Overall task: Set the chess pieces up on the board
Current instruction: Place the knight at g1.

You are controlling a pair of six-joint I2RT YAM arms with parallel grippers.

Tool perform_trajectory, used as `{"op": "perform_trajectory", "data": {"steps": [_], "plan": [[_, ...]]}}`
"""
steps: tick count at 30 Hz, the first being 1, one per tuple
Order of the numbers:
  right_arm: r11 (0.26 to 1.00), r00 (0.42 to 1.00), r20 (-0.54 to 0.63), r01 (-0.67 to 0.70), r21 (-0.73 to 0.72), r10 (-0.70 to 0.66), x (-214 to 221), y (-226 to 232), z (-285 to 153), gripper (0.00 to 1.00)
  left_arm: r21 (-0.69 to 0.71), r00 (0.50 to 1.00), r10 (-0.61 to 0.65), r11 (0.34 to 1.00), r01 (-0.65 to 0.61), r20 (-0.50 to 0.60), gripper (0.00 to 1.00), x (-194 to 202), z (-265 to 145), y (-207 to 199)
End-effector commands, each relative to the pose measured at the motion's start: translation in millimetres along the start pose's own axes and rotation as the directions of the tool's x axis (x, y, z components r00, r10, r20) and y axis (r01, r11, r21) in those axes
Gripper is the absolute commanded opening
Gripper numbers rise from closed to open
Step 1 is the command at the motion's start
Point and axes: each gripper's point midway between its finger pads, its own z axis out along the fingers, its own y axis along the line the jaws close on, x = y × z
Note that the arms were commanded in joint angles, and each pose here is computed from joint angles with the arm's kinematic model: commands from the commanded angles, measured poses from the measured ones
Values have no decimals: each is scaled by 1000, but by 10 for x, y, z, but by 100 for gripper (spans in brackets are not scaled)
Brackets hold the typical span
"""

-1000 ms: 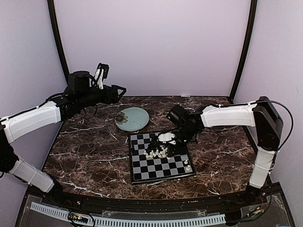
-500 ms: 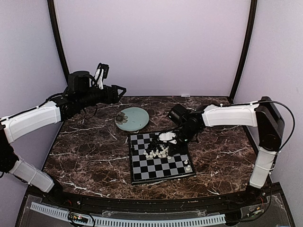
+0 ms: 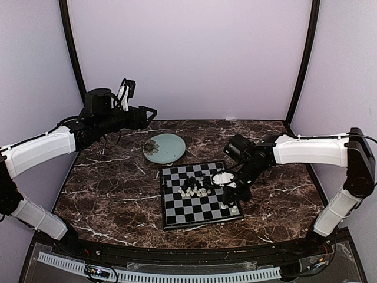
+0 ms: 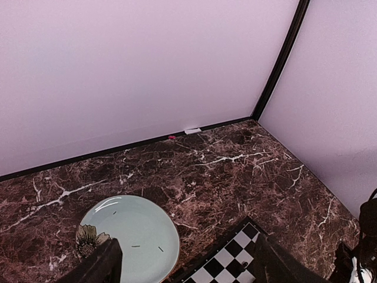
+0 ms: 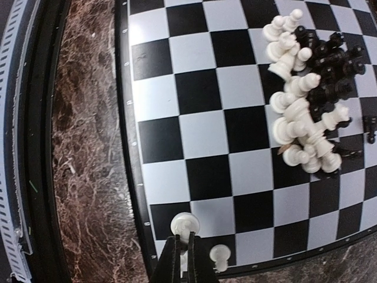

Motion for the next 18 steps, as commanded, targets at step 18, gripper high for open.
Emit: {"op": "perform_trajectory", "data": {"steps": [18], "plan": [[1000,999,-23,30,-2,-30,138,129,182,5,-4,1000,7,1000,-7,14,79,-46,-39,-5]]}}
